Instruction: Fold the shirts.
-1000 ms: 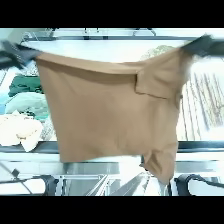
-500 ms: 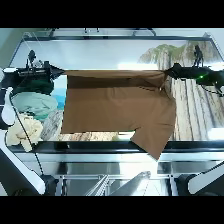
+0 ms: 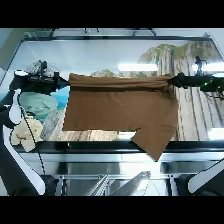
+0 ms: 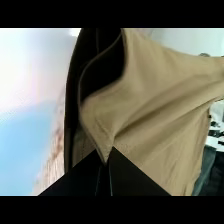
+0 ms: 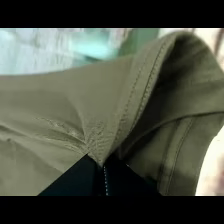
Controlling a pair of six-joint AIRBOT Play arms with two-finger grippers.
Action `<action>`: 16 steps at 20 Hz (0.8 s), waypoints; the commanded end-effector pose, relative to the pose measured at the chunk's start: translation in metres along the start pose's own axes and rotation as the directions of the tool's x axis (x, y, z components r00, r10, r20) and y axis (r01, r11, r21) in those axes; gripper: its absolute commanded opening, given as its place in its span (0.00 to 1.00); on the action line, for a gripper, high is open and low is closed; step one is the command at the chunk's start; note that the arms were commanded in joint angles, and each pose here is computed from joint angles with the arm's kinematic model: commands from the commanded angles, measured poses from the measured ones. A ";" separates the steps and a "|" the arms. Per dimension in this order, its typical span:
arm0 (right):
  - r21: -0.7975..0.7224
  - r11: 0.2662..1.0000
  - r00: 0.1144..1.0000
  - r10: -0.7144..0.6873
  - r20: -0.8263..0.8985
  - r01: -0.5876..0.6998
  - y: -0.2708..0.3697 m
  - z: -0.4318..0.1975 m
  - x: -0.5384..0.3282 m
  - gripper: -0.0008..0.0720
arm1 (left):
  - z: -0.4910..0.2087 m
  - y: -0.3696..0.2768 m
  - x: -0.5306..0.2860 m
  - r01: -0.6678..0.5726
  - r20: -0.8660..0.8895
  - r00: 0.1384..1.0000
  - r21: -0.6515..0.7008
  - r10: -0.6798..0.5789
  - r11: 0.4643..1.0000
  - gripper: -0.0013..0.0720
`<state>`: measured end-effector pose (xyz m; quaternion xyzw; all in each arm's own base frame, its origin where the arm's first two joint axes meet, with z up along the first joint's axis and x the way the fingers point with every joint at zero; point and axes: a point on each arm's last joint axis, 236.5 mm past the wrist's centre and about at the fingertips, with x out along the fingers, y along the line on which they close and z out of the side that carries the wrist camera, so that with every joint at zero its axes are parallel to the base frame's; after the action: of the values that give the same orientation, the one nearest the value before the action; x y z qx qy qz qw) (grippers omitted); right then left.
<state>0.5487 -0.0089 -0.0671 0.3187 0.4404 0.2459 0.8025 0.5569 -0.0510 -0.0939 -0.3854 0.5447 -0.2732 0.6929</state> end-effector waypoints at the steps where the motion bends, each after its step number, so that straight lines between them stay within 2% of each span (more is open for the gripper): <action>1: 0.014 0.999 0.997 0.030 -0.068 -0.029 -0.003 -0.021 0.015 0.04 | -0.013 0.000 0.022 -0.039 -0.050 0.998 0.017 0.040 0.999 0.03; 6: 0.012 1.000 0.997 0.029 -0.073 -0.028 -0.002 -0.022 0.016 0.04 | -0.040 -0.008 0.024 -0.029 -0.165 0.986 -0.018 0.025 0.999 0.03; 7: 0.020 0.999 0.997 0.026 -0.072 -0.025 -0.002 -0.021 0.015 0.06 | -0.046 -0.008 0.019 -0.024 -0.189 0.982 -0.052 0.014 0.998 0.13; 8: 0.029 1.000 0.997 0.014 -0.073 -0.012 -0.004 -0.020 0.012 0.18 | -0.049 -0.008 0.014 -0.025 -0.203 0.979 -0.094 0.005 0.995 0.36; 9: 0.035 0.999 0.996 -0.008 -0.084 0.011 -0.007 -0.021 0.007 0.37 | -0.052 -0.008 0.008 -0.023 -0.218 0.976 -0.125 -0.005 0.992 0.38; 11: 0.050 0.992 0.983 -0.106 -0.149 0.115 -0.022 -0.027 -0.014 0.41 | -0.056 -0.007 -0.011 -0.049 -0.253 0.967 -0.153 0.009 0.987 0.38; 14: 0.040 0.934 0.903 -0.332 -0.272 0.355 -0.053 -0.045 -0.075 0.43 | -0.057 0.013 -0.057 -0.235 -0.296 0.937 -0.146 0.184 0.961 0.38; 16: 0.051 0.905 0.871 -0.389 -0.299 0.421 -0.050 -0.051 -0.110 0.42 | -0.062 0.022 -0.087 -0.352 -0.283 0.908 -0.110 0.310 0.930 0.38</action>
<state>0.4941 -0.0616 -0.0735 0.2571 0.5653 0.1628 0.7667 0.4963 -0.0245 -0.0784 -0.3482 0.6722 -0.2224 0.6143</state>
